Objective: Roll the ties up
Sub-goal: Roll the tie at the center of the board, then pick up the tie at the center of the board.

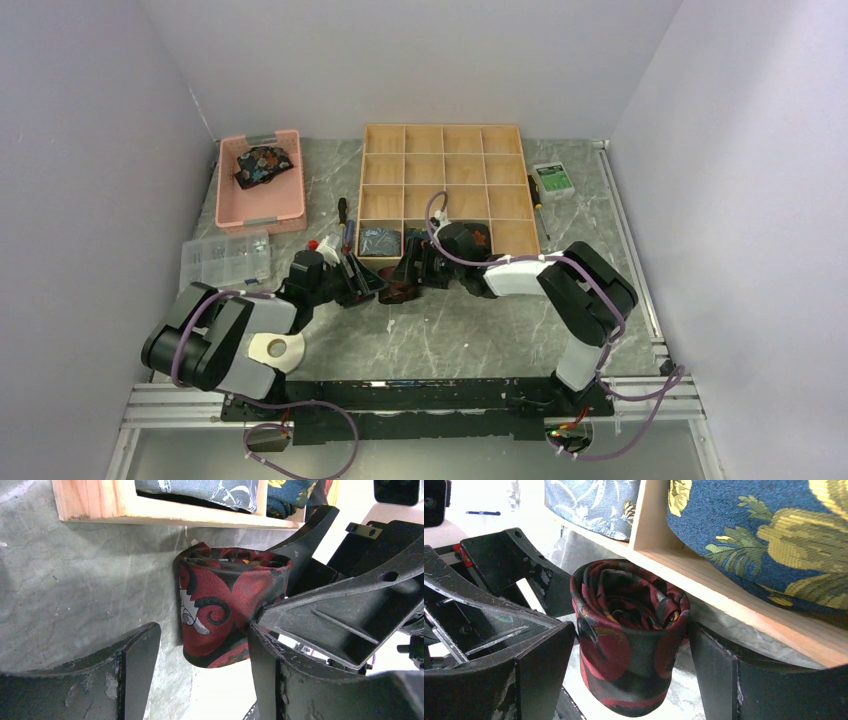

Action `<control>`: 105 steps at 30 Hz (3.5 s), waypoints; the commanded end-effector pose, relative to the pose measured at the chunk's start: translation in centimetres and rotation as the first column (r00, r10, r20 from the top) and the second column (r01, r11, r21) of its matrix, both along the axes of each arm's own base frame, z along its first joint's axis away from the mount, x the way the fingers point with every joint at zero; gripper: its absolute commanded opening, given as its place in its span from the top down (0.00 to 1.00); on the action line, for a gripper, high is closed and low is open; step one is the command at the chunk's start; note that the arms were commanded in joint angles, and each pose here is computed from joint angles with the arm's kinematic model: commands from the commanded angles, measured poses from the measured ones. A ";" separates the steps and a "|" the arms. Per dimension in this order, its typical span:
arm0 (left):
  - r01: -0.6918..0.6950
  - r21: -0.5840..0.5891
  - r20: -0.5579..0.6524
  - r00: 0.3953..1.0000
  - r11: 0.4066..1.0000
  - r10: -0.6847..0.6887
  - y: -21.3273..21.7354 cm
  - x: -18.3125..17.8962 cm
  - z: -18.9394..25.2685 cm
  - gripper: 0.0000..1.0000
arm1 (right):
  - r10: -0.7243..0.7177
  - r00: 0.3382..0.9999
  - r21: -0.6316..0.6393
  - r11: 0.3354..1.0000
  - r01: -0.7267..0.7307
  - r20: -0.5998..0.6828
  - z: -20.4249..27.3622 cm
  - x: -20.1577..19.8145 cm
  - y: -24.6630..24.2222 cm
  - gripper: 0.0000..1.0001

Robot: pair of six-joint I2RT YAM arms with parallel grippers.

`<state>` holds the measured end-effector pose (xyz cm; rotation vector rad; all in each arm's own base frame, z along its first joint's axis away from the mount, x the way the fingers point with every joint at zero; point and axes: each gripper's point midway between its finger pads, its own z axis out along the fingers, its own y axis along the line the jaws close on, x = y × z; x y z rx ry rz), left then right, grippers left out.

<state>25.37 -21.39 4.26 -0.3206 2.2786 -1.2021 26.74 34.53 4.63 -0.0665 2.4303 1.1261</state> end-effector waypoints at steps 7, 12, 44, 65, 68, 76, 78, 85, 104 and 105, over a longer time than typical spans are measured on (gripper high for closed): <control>-0.010 0.063 0.048 0.999 0.998 0.007 0.9 0.2 0.5 0.31 | 0.030 0.999 -0.052 0.998 -0.029 0.016 -0.7 -0.3 0.4 0.11; -0.025 0.067 0.041 0.999 0.997 0.022 1.1 0.3 0.3 0.32 | 0.034 0.999 -0.046 0.998 -0.035 -0.007 -1.3 -0.8 0.5 0.11; -0.140 0.133 0.002 0.990 0.981 0.140 3.1 0.7 -0.7 0.51 | 0.069 0.996 -0.051 0.996 -0.073 -0.063 -2.6 -1.6 1.3 0.12; -0.080 0.081 0.012 0.997 0.994 0.079 1.8 0.7 -0.2 0.51 | 0.056 0.993 -0.047 0.997 -0.061 -0.106 -3.6 -1.7 2.3 0.30; -0.078 0.086 0.017 0.997 0.993 0.077 1.9 0.6 0.0 0.49 | 0.052 0.994 -0.048 0.997 -0.057 -0.101 -3.5 -1.6 2.3 0.40; -0.104 0.104 0.043 0.994 0.989 0.100 2.7 0.0 1.2 0.41 | 0.067 0.992 -0.018 0.997 -0.070 -0.107 -3.3 -2.1 2.4 0.73; -0.116 0.108 0.053 0.992 0.987 0.111 3.0 -0.2 1.7 0.40 | 0.078 0.991 0.006 0.997 -0.077 -0.109 -2.9 -2.3 2.5 0.83; -0.140 0.092 0.123 0.984 0.986 0.128 3.8 -0.9 5.7 0.38 | 0.130 0.988 0.141 0.983 -0.118 -0.082 1.0 -3.0 2.4 1.00; -0.122 0.040 0.254 0.961 0.992 0.108 4.3 -3.1 12.6 0.34 | -0.188 0.962 -0.033 0.980 0.198 0.197 15.7 3.2 -14.3 1.00; -0.115 0.031 0.257 0.961 0.993 0.103 4.2 -3.1 12.7 0.34 | -0.222 0.952 -0.066 0.968 0.241 0.211 16.1 3.9 -15.7 1.00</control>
